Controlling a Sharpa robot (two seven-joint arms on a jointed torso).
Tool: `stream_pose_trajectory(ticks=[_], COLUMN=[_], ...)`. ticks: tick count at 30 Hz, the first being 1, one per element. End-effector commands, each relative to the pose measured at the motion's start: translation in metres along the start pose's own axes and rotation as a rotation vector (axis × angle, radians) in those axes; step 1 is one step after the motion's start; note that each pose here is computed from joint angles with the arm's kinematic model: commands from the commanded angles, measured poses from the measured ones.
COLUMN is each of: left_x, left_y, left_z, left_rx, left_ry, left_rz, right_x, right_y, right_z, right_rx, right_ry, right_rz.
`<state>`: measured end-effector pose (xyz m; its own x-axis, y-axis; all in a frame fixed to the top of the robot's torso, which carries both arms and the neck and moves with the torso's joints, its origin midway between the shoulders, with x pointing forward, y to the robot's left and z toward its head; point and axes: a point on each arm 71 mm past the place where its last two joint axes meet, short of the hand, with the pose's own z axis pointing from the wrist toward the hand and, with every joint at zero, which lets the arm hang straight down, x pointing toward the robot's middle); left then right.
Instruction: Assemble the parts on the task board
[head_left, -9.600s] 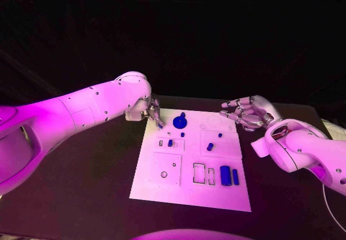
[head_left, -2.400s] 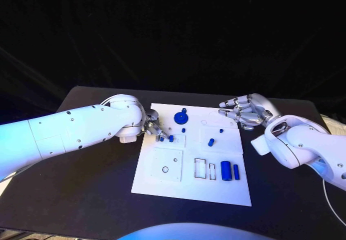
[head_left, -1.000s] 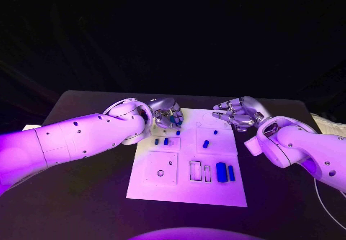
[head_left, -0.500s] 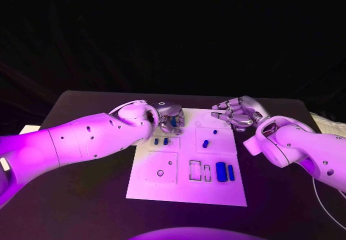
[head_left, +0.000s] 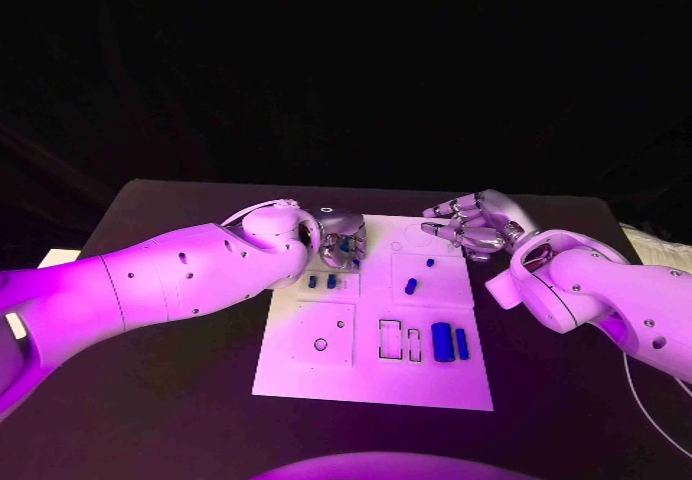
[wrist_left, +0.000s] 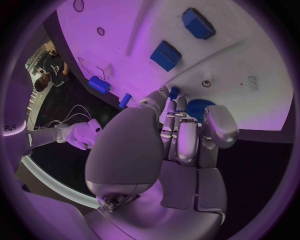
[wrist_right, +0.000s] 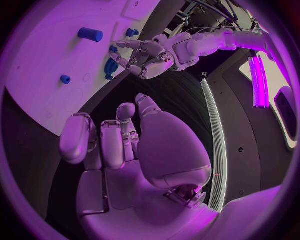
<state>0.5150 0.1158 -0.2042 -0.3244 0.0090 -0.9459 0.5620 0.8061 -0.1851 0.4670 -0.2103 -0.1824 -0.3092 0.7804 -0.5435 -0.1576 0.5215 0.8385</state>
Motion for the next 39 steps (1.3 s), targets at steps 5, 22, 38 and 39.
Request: stream_pose_trajectory(ticks=[5,22,38,39], left_x=[0.0025,0.0048,0.0032,0.0027], left_y=[-0.0008,0.0001,-0.0003,0.0001], left_z=[0.0034,0.0066,0.0067,0.0058], left_rx=[-0.008,-0.024,-0.011,-0.010], left_ry=[0.021,0.041,0.012,0.008], left_rz=[0.014,0.016,-0.004,-0.010], right_x=[0.0019,0.0028,0.0032,0.0031], right_y=[0.0011,0.0015,0.0019,0.0019], right_z=[0.0003,0.0007,0.0008,0.0008], right_rx=[-0.013,-0.013,-0.015,-0.015], right_ry=[0.014,0.017,0.017,0.016], right_rz=[-0.009,-0.008,-0.008,-0.008])
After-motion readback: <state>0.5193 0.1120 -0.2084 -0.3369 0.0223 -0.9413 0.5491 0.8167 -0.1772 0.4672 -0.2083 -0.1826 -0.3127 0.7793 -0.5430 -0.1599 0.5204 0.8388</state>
